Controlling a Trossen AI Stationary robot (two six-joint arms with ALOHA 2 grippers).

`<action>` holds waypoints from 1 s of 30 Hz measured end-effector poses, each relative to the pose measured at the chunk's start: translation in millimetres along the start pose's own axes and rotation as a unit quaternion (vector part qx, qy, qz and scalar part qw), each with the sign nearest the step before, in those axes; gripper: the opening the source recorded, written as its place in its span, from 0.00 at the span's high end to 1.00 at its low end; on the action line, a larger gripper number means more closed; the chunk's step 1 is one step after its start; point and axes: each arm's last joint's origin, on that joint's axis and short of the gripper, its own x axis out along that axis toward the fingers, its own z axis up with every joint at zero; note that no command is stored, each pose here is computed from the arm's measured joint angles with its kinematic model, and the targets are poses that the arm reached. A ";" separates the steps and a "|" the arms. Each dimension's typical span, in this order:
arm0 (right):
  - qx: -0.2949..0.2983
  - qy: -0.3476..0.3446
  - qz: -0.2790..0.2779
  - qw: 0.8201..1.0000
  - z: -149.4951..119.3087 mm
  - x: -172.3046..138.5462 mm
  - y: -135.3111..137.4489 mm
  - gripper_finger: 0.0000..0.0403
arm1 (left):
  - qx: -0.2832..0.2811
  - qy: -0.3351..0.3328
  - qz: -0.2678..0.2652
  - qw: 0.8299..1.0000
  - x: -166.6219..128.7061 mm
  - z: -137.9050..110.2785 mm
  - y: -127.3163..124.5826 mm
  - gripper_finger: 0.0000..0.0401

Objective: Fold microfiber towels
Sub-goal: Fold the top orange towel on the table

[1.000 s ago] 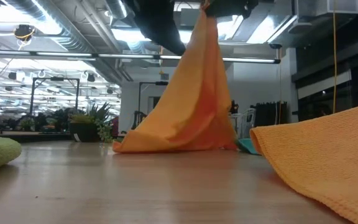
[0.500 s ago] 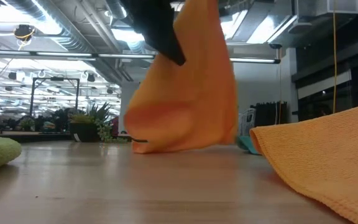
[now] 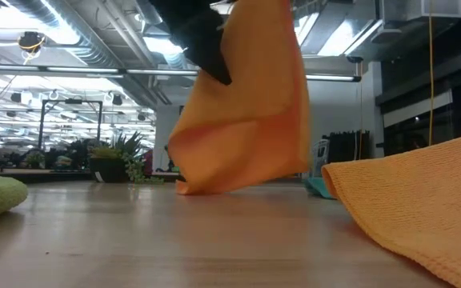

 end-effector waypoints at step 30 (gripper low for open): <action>0.032 0.164 -0.052 0.985 -81.6 35.2 59.1 0.99 | -0.010 -0.008 -0.228 0.974 -20.9 -2.9 -50.5 0.64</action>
